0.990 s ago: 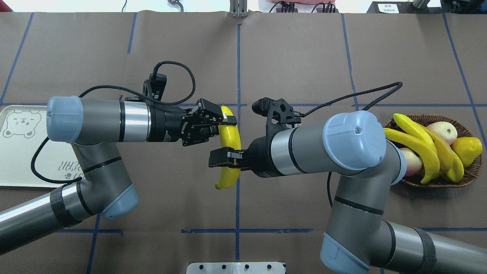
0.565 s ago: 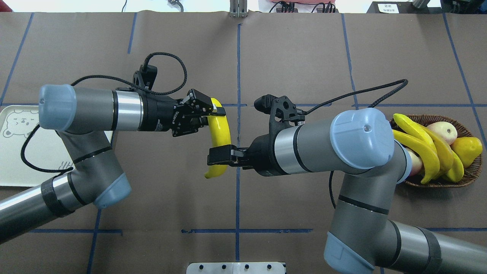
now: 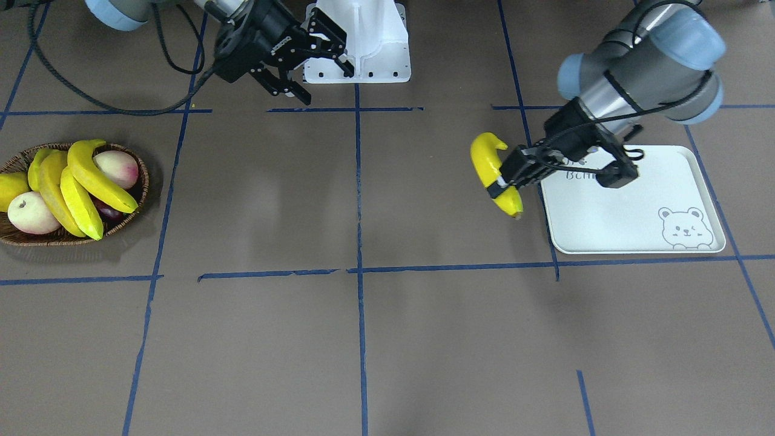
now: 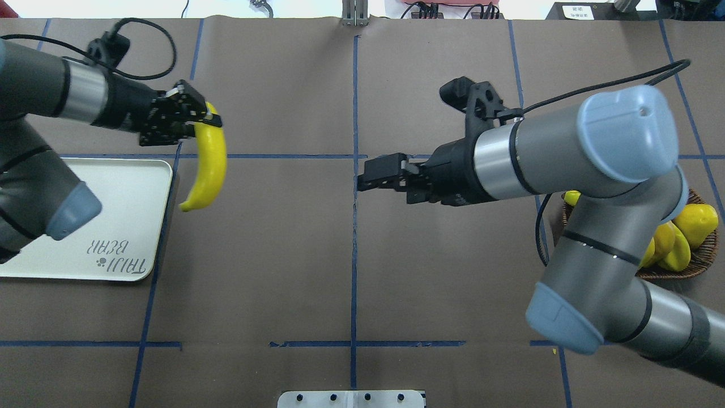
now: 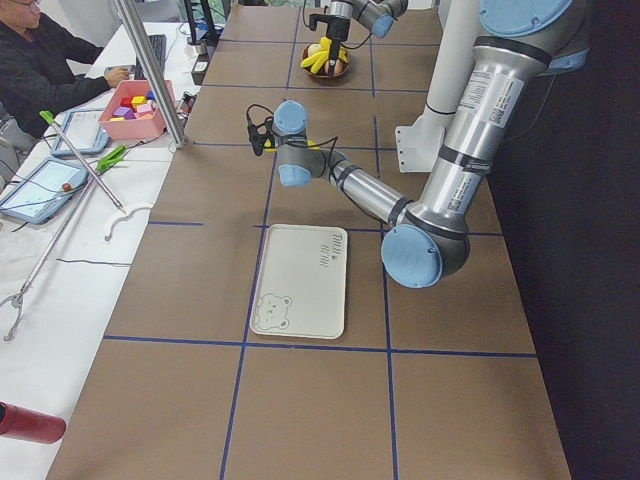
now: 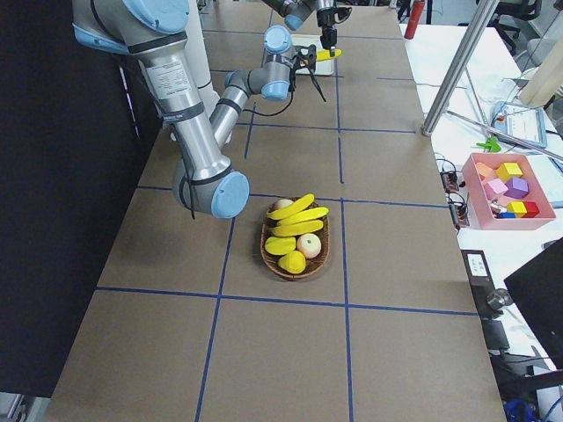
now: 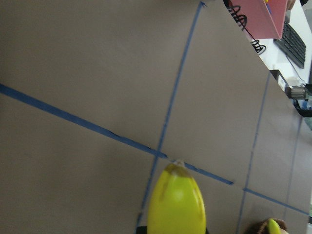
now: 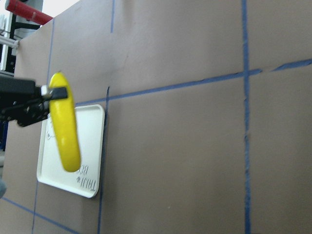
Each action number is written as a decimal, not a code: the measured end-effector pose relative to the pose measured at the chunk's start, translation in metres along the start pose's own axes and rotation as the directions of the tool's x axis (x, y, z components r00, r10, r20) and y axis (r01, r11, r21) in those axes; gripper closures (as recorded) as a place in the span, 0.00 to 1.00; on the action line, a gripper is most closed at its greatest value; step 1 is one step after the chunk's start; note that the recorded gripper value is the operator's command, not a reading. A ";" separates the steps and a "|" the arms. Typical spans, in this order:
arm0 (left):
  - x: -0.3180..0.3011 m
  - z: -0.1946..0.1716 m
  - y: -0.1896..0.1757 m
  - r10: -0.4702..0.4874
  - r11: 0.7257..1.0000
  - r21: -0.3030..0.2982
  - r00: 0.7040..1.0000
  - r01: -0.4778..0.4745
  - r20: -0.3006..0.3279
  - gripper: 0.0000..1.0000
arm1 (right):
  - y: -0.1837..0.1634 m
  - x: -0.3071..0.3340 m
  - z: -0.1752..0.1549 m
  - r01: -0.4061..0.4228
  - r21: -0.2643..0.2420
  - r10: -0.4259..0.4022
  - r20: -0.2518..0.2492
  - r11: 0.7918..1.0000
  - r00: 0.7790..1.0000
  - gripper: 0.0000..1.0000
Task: Transfer all bananas from basket to plate
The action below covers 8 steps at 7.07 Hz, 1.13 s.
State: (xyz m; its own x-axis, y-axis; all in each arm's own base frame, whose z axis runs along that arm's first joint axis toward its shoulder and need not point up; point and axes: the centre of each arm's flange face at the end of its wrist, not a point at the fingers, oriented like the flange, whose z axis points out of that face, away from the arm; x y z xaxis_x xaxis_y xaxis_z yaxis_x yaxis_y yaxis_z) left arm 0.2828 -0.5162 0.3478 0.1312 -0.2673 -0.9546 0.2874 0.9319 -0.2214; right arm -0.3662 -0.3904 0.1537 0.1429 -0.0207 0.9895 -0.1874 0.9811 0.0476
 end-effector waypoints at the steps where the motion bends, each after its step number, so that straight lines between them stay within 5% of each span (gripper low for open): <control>1: -0.071 -0.021 -0.016 0.061 0.998 0.018 0.994 -0.063 0.096 1.00 | -0.022 0.025 -0.014 -0.007 0.034 0.009 -0.039 0.999 0.999 0.00; 3: -0.189 -0.066 -0.030 0.180 0.981 0.017 0.946 -0.191 0.270 1.00 | -0.048 0.075 -0.017 0.081 0.040 -0.072 -0.187 0.996 0.980 0.00; 4: -0.227 -0.083 -0.034 0.213 0.973 0.013 0.914 -0.232 0.344 1.00 | -0.060 0.093 -0.018 0.137 0.012 -0.129 -0.278 0.990 0.952 0.00; 6: -0.262 -0.090 -0.038 0.224 0.967 0.012 0.867 -0.256 0.446 1.00 | -0.075 0.112 -0.023 0.191 -0.035 -0.190 -0.372 0.981 0.909 0.00; 7: -0.267 -0.089 -0.040 0.219 0.967 0.010 0.856 -0.253 0.468 0.79 | -0.078 0.116 -0.025 0.194 -0.043 -0.195 -0.387 0.980 0.901 0.00; 8: -0.270 -0.089 -0.040 0.219 0.967 0.007 0.850 -0.253 0.479 0.01 | -0.080 0.118 -0.026 0.195 -0.044 -0.196 -0.393 0.980 0.898 0.00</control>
State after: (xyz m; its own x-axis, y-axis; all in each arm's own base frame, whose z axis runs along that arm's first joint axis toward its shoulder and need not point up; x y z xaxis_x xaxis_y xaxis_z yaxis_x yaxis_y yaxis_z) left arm 0.1513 -0.4599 0.5967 0.6293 -0.1407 -0.7643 0.2514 0.9675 0.0289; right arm -0.3091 -0.4661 0.2631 0.5469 -0.1357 0.8261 -0.1126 0.9659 0.2332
